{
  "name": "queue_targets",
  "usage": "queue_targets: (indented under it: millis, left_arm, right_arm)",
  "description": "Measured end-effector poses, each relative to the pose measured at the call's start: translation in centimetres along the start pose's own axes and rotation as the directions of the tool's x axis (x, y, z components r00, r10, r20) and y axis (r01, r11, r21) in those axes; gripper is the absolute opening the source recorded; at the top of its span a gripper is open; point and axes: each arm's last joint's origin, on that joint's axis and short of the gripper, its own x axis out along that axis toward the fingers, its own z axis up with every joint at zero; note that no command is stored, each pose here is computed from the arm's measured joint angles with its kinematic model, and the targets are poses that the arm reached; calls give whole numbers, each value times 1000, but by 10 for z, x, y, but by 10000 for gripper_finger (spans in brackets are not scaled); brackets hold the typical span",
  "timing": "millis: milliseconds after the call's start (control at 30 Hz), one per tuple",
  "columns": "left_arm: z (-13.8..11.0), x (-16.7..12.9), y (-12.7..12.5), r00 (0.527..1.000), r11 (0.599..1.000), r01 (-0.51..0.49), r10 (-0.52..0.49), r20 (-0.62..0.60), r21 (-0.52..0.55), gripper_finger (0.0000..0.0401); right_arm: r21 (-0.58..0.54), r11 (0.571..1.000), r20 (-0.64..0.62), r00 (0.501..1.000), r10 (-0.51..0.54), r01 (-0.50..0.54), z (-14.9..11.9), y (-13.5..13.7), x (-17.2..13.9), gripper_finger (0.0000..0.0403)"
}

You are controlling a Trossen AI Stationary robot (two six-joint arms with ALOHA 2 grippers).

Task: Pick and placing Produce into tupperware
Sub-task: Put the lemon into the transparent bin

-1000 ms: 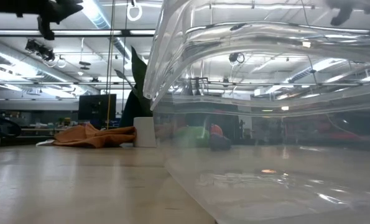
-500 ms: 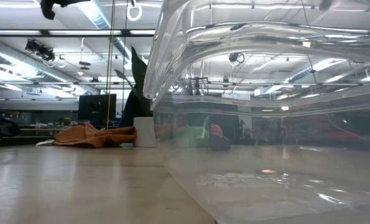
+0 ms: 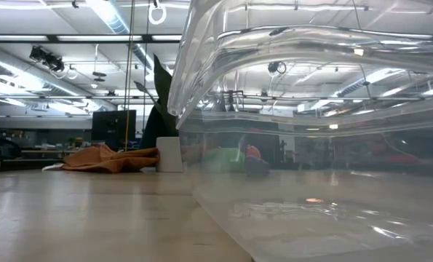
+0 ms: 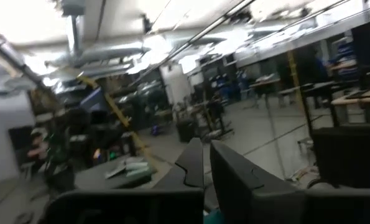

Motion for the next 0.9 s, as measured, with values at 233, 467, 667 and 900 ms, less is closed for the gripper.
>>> queue_targets:
  millis: [233, 467, 667, 900]
  left_arm:
    - [6, 27, 2, 938, 943, 326, -331, -100, -67, 50]
    - [7, 47, -3, 780, 778, 608, -622, -68, -158, 47]
    - [9, 56, -6, 668, 658, 717, -743, -45, -230, 32]
    - [9, 62, -6, 635, 623, 752, -772, -14, -218, 13]
  right_arm:
    - [45, 986, -78, 984, 162, -158, 8, 11, 19, 0]
    - [206, 905, -166, 898, 407, -372, 4, 19, 43, 0]
    - [361, 769, -213, 757, 618, -527, -6, 27, 65, 0]
    - [351, 761, -162, 765, 623, -545, -10, 24, 86, 0]
